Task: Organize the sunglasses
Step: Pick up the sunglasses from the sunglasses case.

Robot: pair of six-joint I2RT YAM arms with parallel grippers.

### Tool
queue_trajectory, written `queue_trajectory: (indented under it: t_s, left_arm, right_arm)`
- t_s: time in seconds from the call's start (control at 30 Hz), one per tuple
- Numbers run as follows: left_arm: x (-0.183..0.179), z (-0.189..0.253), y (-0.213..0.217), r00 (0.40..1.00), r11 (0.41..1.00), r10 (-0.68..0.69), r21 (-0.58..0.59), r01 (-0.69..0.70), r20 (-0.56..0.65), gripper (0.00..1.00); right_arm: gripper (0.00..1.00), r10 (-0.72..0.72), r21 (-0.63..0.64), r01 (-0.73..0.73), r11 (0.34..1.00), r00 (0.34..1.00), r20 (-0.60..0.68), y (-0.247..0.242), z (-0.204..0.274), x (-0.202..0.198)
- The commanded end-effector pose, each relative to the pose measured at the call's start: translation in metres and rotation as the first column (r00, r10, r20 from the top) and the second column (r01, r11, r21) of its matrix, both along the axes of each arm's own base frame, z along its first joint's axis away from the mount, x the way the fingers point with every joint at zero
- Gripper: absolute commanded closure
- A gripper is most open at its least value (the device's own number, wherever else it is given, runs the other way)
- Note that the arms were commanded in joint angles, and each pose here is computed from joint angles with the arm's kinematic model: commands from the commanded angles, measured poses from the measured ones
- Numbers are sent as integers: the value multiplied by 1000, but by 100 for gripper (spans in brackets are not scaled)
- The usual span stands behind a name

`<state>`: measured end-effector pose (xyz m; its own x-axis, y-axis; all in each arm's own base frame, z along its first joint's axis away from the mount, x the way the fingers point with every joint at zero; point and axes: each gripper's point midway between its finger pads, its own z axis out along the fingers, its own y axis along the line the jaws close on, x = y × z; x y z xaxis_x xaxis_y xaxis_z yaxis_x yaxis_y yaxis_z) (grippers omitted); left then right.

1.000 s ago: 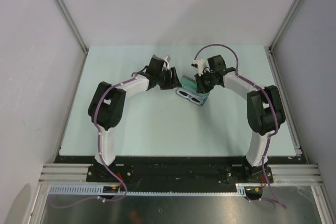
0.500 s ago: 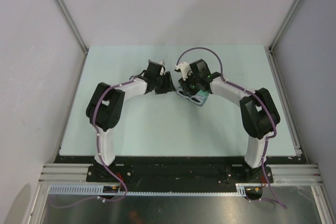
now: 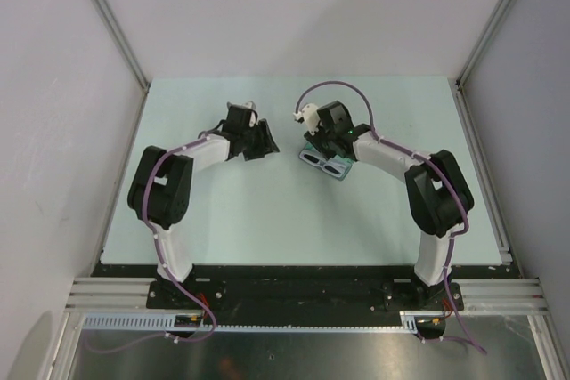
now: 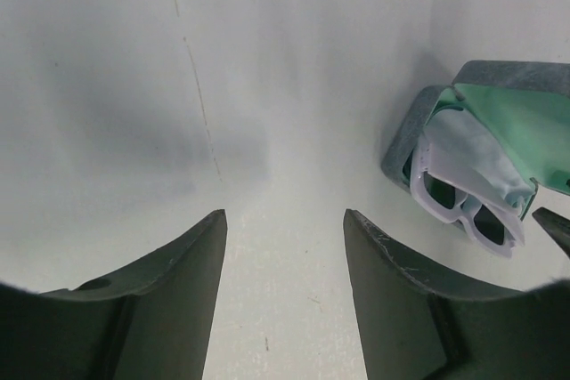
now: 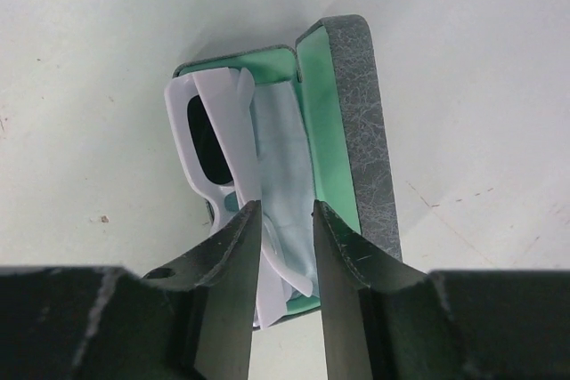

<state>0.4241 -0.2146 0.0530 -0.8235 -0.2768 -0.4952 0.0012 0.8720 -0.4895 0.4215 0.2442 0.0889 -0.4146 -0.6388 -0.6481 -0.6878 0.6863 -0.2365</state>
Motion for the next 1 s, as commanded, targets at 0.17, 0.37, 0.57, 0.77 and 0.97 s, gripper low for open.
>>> queue_trajectory:
  t_s: [0.17, 0.37, 0.57, 0.77, 0.97]
  left_arm:
    - [1, 23, 6, 999, 999, 17, -39, -15, 43, 39]
    - [-2, 18, 8, 1000, 999, 17, -43, -16, 24, 39]
    - [-3, 16, 9, 1000, 999, 16, -44, -15, 21, 39]
    - [-3, 13, 12, 1000, 999, 17, -46, -17, 13, 39]
    - [-2, 11, 12, 1000, 999, 17, -47, -17, 7, 39]
  right_arm:
    - [66, 53, -66, -52, 997, 998, 22, 8, 0, -8]
    - [62, 60, -105, -60, 993, 998, -10, 9, -13, -17]
    - [62, 36, -167, -37, 985, 999, -9, 1, -27, -14]
    - [62, 10, -199, -8, 980, 1000, 8, -4, -34, -8]
    - [63, 11, -218, -10, 976, 1000, 3, -5, -43, -7]
